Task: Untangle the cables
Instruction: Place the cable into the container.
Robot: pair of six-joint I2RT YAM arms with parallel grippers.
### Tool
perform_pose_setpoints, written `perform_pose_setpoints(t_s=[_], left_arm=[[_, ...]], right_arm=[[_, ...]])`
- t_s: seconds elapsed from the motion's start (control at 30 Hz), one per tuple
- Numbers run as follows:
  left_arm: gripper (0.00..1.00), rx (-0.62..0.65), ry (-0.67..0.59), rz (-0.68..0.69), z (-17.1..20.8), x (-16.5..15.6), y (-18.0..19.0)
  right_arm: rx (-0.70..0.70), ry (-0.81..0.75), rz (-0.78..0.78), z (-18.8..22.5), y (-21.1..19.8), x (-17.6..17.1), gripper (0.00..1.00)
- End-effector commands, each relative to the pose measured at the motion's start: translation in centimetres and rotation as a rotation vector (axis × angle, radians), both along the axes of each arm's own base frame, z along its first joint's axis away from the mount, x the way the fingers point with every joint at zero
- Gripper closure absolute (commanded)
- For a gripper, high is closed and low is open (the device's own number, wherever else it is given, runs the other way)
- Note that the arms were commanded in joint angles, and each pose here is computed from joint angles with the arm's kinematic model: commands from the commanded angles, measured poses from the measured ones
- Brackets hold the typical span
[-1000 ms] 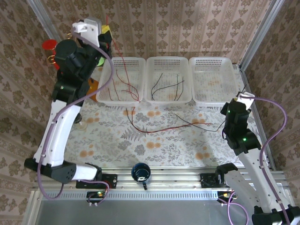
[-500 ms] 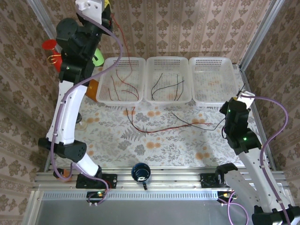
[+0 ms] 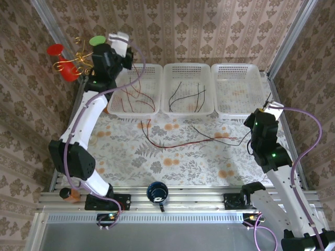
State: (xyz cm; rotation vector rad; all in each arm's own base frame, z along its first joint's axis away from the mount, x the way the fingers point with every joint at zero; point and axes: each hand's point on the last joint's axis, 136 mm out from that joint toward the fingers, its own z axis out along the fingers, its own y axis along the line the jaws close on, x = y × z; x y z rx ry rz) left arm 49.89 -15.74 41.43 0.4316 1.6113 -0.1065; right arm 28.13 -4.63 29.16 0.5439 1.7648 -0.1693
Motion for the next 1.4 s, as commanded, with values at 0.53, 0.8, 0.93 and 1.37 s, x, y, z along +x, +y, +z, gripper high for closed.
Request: perform_pose_setpoints(t_s=[0.53,0.8,0.93,1.37], left_arm=[[1.0,0.236,0.795,0.13,-30.5,4.5,0.8],[0.99,0.155,0.964,0.174,-34.5,5.5,1.5],[0.49,-0.022,0.918,0.175,-31.5,6.2,1.5],[0.27,-0.015,0.625,0.098,-19.2,2.9,0.1]], right_arm=[[0.067,-0.027,0.043,1.8,0.9,-0.5,1.0],[0.078,-0.033,0.073,2.6,1.5,-0.6,1.0],[0.081,-0.033,0.077,3.2,1.7,-0.5,1.0],[0.104,-0.184,0.206,10.1,4.0,-0.6,1.0]])
